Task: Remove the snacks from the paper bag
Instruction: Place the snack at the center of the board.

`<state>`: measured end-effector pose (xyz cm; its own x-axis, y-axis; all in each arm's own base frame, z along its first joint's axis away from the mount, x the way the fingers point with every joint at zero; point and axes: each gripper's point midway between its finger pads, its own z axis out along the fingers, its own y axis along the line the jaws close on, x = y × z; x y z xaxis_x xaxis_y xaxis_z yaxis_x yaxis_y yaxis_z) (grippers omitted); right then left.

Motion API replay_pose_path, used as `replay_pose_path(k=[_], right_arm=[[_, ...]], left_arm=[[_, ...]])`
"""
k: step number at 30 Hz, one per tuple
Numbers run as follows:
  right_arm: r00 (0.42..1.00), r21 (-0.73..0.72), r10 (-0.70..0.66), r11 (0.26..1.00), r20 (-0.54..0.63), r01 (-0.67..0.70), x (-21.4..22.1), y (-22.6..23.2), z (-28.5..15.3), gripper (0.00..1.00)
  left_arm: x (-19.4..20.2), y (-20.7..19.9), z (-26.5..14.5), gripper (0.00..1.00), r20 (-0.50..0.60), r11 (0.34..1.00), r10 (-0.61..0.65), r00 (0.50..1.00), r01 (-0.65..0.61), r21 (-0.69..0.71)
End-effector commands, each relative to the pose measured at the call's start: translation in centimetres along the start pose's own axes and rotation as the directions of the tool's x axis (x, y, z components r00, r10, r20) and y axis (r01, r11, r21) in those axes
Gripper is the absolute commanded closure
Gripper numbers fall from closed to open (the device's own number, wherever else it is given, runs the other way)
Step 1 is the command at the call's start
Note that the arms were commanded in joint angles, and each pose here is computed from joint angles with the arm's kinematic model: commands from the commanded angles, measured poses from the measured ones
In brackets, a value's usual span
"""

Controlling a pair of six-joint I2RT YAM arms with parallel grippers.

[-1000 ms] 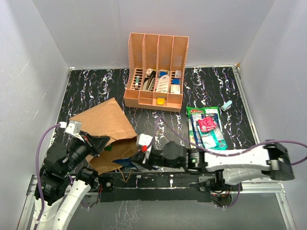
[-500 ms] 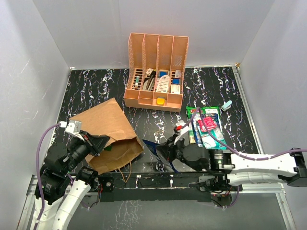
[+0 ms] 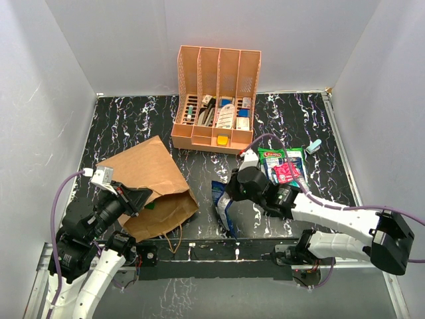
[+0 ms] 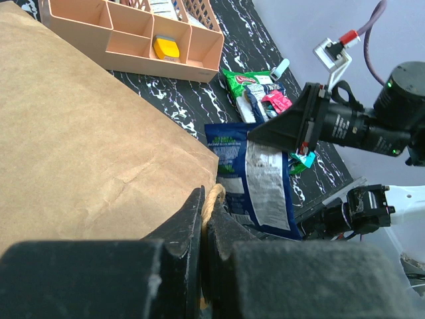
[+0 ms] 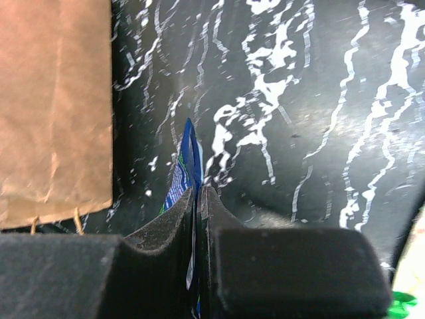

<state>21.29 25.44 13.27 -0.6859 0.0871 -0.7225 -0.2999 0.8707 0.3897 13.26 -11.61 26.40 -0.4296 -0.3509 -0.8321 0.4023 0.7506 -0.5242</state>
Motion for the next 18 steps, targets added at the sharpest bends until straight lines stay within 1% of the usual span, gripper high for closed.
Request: replay_pose_path(k=[1, 3, 4, 7, 11, 13, 15, 18], right_arm=[[0.999, 0.014, -0.020, 1.000, 0.027, 0.020, -3.1, -1.5, 0.5, 0.93], [0.999, 0.071, -0.047, 0.996, -0.010, 0.048, -3.1, -3.8, 1.2, 0.93], [0.997, 0.077, -0.066, 0.995, -0.027, 0.068, -3.0, -4.4, 1.5, 0.93], [0.990, 0.098, -0.132, 0.986, -0.050, 0.136, -3.2, -5.7, 2.2, 0.93], [0.987, 0.149, -0.152, 0.976, -0.054, 0.158, -4.5, -6.8, 2.9, 0.93], [0.982, 0.196, -0.172, 0.963, -0.078, 0.184, -4.9, -7.5, 2.9, 0.93], [0.974, 0.260, -0.187, 0.941, -0.129, 0.215, -4.9, -8.6, 2.5, 0.93], [0.961, 0.287, -0.211, 0.923, -0.180, 0.256, -5.0, -9.0, 1.3, 0.93]], left_arm=[[-0.2, -0.1, 0.2, 1.00, -0.001, 1.000, 0.001, 1.000, -0.001, 0.005], [-0.2, -0.2, 0.3, 1.00, -0.003, 1.000, 0.001, 1.000, -0.001, 0.006], [-0.2, -0.2, 0.3, 1.00, -0.004, 1.000, 0.000, 1.000, 0.000, 0.008], [-0.2, -0.2, 0.3, 1.00, -0.004, 1.000, 0.000, 1.000, 0.000, 0.007], [-0.2, -0.2, 0.3, 1.00, -0.007, 1.000, 0.001, 1.000, -0.001, 0.006], [-0.1, -0.2, 0.3, 1.00, -0.009, 1.000, 0.001, 1.000, -0.001, 0.006], [-0.1, -0.2, 0.3, 1.00, -0.009, 1.000, 0.001, 1.000, -0.001, 0.008], [-0.2, -0.2, 0.3, 1.00, -0.006, 1.000, 0.002, 1.000, -0.002, 0.008]])
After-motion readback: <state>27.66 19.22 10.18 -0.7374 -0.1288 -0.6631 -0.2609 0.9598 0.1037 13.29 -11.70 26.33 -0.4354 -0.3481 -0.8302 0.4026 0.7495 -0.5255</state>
